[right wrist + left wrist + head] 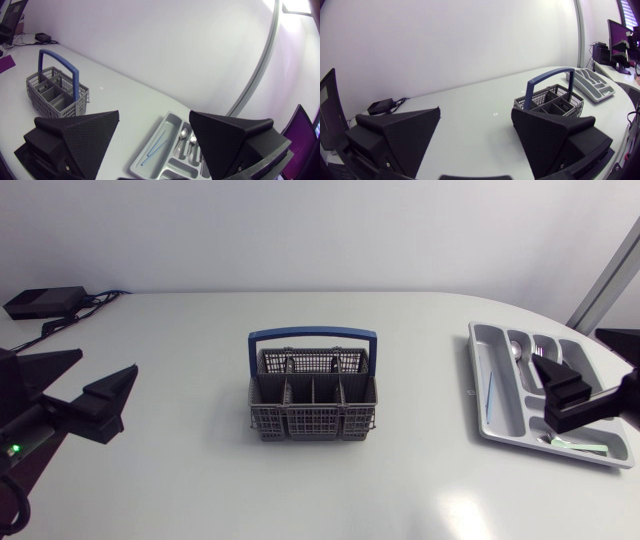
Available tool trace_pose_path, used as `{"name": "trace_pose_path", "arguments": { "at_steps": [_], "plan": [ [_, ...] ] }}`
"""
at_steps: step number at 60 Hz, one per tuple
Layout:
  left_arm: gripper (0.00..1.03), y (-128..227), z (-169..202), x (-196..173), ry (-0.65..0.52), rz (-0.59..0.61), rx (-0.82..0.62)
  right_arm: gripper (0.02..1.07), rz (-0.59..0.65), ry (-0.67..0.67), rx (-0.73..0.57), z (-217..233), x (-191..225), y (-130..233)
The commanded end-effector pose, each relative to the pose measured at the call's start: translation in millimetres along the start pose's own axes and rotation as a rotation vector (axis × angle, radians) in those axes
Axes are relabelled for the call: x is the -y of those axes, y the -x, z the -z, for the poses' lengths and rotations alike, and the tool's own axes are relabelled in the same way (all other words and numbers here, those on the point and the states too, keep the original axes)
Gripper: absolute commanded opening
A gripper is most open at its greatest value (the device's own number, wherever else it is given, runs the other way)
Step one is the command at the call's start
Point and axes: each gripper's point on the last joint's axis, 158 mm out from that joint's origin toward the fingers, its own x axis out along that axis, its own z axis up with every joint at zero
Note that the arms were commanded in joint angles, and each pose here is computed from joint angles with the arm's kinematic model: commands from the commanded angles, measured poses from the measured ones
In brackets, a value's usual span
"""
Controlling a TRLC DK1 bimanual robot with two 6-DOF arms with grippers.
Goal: Sort the cutlery from the basket into the organizer compartments.
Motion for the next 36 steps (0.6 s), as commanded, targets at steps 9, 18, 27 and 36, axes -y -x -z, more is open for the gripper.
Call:
{"name": "trace_pose_path", "arguments": {
  "at_steps": [9, 18, 27, 36],
  "plan": [
    [0.99, 4, 24, -6, 0.076, -0.051, 0.033, 1.03, 0.039, -0.103, 0.033, 20, -4, 4],
    [0.99, 7, 38, -9, 0.112, -0.082, 0.068, 1.03, 0.044, -0.166, 0.058, 34, -10, 3],
    [0.99, 8, 51, -12, 0.148, -0.111, 0.104, 1.03, 0.048, -0.229, 0.083, 47, -17, 2],
    [0.99, 8, 63, -14, 0.181, -0.136, 0.138, 1.03, 0.05, -0.285, 0.106, 60, -22, 1]
  ]
}}
